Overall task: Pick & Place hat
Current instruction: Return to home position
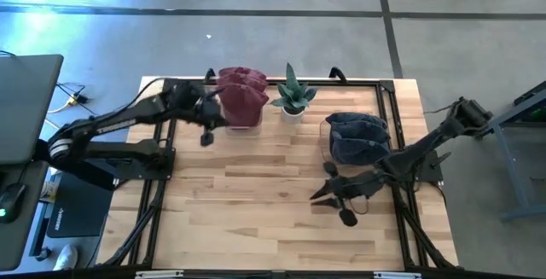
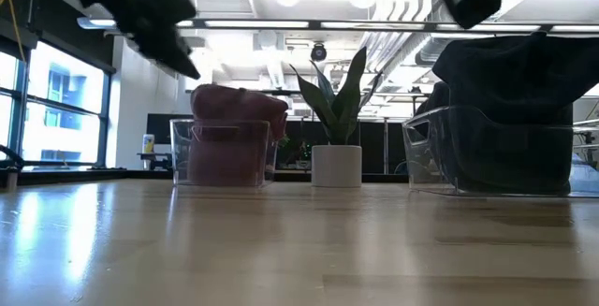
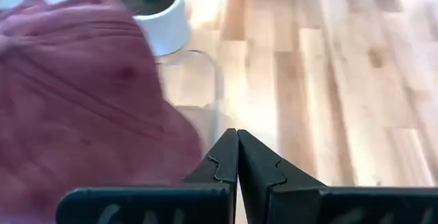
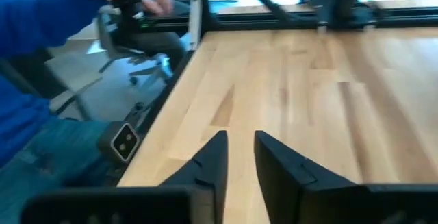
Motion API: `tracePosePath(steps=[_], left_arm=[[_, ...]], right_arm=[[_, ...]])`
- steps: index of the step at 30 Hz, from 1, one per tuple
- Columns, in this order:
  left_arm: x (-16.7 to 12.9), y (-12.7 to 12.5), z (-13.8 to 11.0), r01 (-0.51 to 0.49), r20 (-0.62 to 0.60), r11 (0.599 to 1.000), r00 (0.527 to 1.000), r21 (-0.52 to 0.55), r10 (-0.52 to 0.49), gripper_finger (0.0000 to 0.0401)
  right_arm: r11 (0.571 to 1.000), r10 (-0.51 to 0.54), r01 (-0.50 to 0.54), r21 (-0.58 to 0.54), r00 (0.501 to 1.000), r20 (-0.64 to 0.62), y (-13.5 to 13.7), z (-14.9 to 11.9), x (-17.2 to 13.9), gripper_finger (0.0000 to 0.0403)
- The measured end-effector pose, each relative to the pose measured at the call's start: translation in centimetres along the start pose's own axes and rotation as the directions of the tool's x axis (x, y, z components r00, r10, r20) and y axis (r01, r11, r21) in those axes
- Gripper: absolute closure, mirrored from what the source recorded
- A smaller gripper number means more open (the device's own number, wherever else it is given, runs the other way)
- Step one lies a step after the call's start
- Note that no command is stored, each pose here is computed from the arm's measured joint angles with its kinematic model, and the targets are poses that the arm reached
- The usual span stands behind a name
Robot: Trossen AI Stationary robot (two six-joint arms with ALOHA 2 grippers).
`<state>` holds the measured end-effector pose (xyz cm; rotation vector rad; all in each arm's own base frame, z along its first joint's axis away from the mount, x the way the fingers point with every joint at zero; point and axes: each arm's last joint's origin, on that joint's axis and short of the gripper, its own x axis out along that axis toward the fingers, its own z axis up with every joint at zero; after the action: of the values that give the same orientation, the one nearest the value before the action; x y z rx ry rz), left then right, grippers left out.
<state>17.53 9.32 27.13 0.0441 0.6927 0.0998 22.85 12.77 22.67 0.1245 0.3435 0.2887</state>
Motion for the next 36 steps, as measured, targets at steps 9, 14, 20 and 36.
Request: tracePosePath(steps=[9,14,20,36], left_arm=[[-1.7,-4.6,-3.8,0.044,0.319,0.995,0.948,-0.089,-0.013,0.0401],[-2.4,-5.4,-4.3,0.065,0.441,0.996,0.897,-0.062,-0.031,0.0401],[-2.6,-5.4,-4.4,0.074,0.454,0.995,0.890,-0.065,-0.036,0.0401],[-2.2,-5.4,-4.3,0.080,0.450,0.995,0.892,-0.064,-0.043,0.0401]], right_arm=[[0.996,-0.035,0.041,-0.084,0.997,0.074,0.8,2.3,-6.3,0.0395],[0.997,-0.050,0.058,-0.058,0.989,0.141,-0.6,2.4,-9.2,0.0400],[1.000,-0.003,0.004,-0.001,0.972,0.237,-1.9,-0.3,-10.9,0.0400],[0.996,0.087,-0.080,-0.035,0.924,0.372,-3.6,-6.5,-11.5,0.0402]])
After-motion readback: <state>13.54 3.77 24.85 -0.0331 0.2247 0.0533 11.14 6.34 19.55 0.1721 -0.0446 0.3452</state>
